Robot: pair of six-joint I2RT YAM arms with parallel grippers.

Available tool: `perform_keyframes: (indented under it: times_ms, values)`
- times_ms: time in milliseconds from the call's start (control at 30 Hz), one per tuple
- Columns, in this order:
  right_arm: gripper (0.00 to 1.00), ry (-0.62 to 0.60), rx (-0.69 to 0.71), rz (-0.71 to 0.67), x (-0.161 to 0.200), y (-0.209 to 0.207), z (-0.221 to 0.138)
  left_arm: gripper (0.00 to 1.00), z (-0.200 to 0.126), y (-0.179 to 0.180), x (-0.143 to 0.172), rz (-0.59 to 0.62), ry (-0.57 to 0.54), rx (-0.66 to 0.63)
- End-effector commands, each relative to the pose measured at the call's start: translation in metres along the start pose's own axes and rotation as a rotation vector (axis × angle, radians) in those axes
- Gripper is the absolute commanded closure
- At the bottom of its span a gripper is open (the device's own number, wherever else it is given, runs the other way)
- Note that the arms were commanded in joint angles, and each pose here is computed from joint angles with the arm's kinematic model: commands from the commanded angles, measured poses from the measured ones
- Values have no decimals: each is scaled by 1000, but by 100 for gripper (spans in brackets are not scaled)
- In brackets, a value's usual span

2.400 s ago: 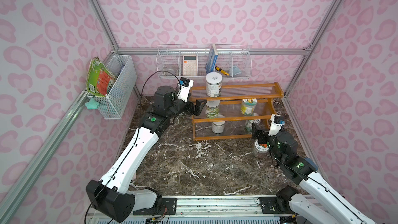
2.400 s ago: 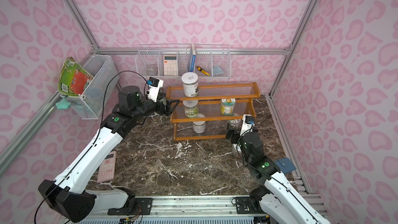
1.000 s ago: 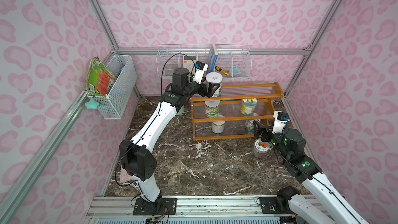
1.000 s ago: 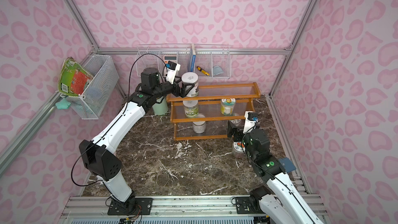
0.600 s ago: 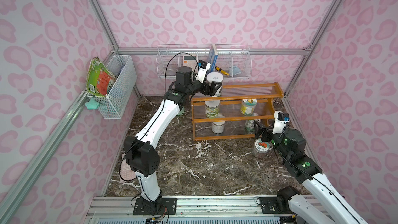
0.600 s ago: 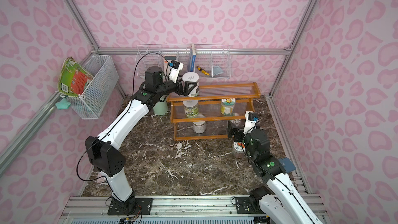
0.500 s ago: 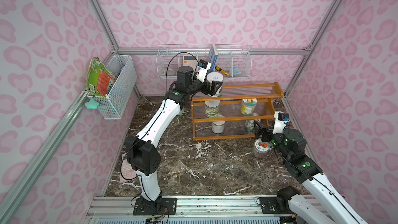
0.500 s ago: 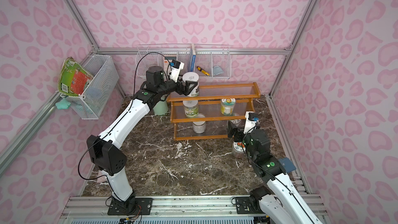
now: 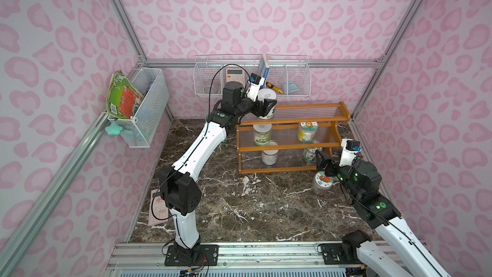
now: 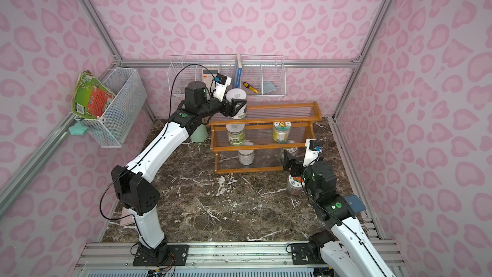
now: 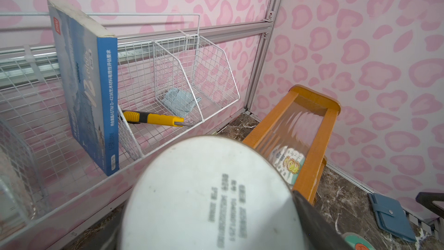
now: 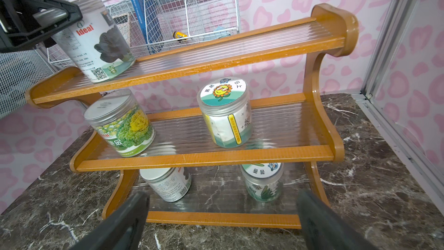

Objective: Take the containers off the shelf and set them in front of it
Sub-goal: 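Pick up a container from the shelf, then place the container at the center of the board.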

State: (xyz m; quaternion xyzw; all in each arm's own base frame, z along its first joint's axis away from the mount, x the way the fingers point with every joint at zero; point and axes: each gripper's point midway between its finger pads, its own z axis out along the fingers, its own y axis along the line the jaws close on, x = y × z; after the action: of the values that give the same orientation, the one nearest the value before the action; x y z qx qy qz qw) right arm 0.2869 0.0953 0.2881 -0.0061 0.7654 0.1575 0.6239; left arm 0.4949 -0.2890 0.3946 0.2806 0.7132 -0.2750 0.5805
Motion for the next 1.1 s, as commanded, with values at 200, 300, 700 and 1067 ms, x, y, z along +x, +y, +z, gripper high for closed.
perform_keyframes:
  times_ms: [200,300,700,1067]
  values:
    - [1,-26,-4,-10,-17,-2,-4,25,-19,-10,-27,52,-51,-6]
    - [1,-20,-10,-21,-22,-5,-4,25,-28,-21,-38,71,-72,6]
    - [1,18,-68,-19,-30,-9,-10,25,-72,-96,-32,108,-80,97]
    - [1,38,-159,34,-30,7,-24,26,-89,-168,68,73,39,182]
